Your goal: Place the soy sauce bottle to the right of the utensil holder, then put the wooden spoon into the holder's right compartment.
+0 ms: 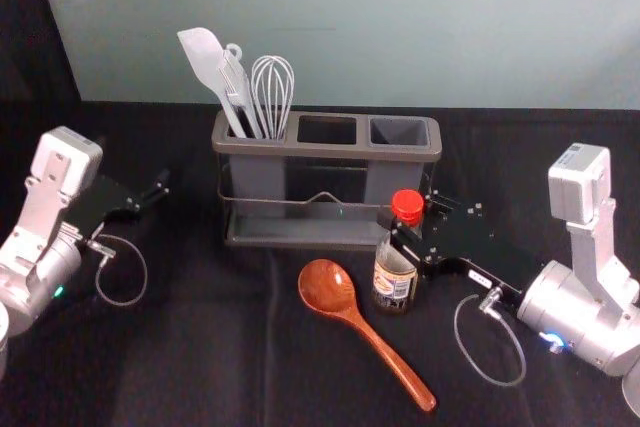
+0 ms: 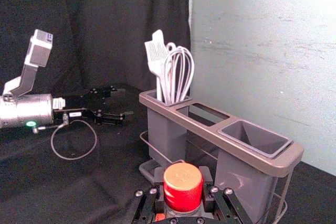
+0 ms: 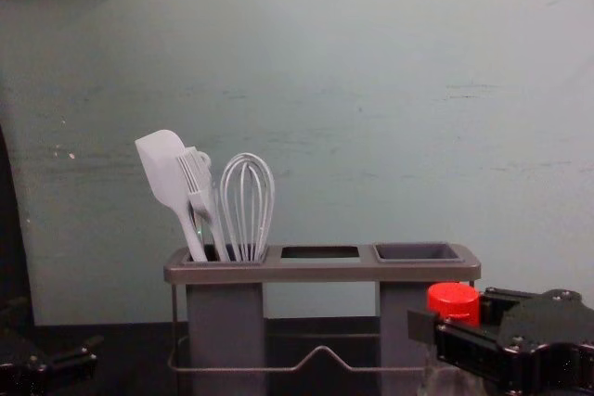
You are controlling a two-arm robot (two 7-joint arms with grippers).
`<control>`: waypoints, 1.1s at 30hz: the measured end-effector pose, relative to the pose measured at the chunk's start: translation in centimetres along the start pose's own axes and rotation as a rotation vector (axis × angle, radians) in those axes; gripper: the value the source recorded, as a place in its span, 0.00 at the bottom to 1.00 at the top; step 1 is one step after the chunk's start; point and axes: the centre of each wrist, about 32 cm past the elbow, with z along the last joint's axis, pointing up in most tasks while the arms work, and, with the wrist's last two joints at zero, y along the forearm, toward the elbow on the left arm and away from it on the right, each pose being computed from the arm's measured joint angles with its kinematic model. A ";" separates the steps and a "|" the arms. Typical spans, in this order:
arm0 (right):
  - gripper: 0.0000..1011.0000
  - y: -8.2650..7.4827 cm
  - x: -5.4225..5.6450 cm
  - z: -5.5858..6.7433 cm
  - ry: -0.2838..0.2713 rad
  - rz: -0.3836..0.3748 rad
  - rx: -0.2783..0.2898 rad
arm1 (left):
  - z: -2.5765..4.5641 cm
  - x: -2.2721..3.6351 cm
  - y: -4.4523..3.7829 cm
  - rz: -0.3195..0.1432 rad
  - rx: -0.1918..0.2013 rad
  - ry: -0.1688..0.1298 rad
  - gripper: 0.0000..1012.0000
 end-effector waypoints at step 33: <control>0.39 -5.9 -0.4 2.0 0.031 -0.087 0.028 | 0.00 0.00 0.00 0.000 0.000 0.000 0.99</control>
